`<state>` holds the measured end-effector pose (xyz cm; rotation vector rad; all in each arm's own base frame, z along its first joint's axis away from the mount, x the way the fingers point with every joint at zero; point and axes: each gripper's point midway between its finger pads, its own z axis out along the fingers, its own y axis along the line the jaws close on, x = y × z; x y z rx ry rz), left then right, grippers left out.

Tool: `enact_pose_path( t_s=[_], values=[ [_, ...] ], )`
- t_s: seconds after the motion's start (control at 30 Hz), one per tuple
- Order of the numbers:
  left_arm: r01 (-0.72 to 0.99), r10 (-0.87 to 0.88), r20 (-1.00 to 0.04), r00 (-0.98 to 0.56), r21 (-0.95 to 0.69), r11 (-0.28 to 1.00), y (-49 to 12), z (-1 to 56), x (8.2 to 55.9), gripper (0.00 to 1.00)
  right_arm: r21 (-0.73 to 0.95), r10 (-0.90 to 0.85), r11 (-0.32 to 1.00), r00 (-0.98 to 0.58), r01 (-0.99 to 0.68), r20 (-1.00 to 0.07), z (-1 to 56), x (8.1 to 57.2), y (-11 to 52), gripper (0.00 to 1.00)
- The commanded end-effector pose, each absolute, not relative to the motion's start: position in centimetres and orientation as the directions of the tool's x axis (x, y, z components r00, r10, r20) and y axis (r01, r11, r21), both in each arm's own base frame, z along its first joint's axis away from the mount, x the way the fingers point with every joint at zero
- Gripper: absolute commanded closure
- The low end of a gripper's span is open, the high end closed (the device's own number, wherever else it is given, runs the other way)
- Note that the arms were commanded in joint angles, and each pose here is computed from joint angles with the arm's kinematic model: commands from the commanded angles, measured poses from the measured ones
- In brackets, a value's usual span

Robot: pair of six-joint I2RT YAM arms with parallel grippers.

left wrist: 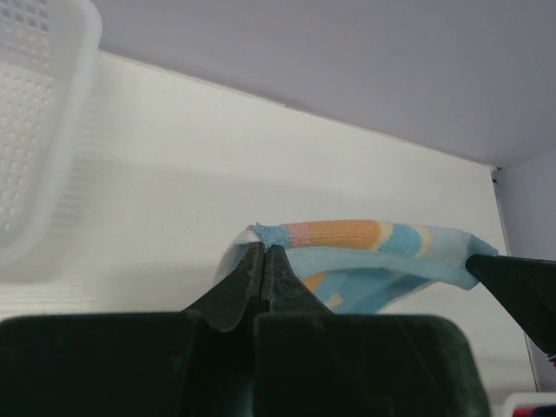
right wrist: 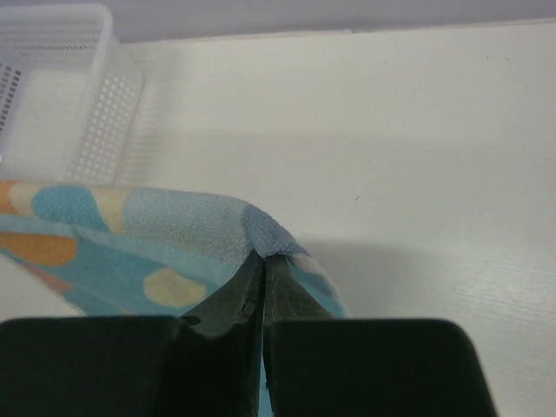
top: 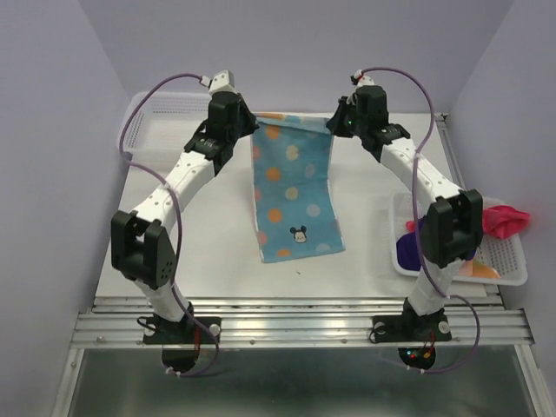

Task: Fold and stack the towels
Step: Flatten out the crumpled towel, then fold the towel

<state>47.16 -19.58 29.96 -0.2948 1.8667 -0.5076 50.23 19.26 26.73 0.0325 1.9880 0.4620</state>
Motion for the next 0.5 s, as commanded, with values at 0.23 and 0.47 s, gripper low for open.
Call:
enact_pose_path(
  t_s=[0.23, 0.47],
  values=[
    [0.105, -0.381, -0.851, -0.362, -0.444, 0.89, -19.8, 27.0, 57.5, 1.0, 0.42, 0.227, 0.828, -0.464, -0.372, -0.857, 25.3, 59.8, 20.0, 0.99],
    [0.104, -0.38, -0.813, -0.441, -0.467, 0.878, -19.8, 24.3, 54.7, 1.0, 0.469, 0.217, 0.803, -0.553, -0.368, -0.804, 23.9, 57.2, 20.5, 0.99]
  ],
)
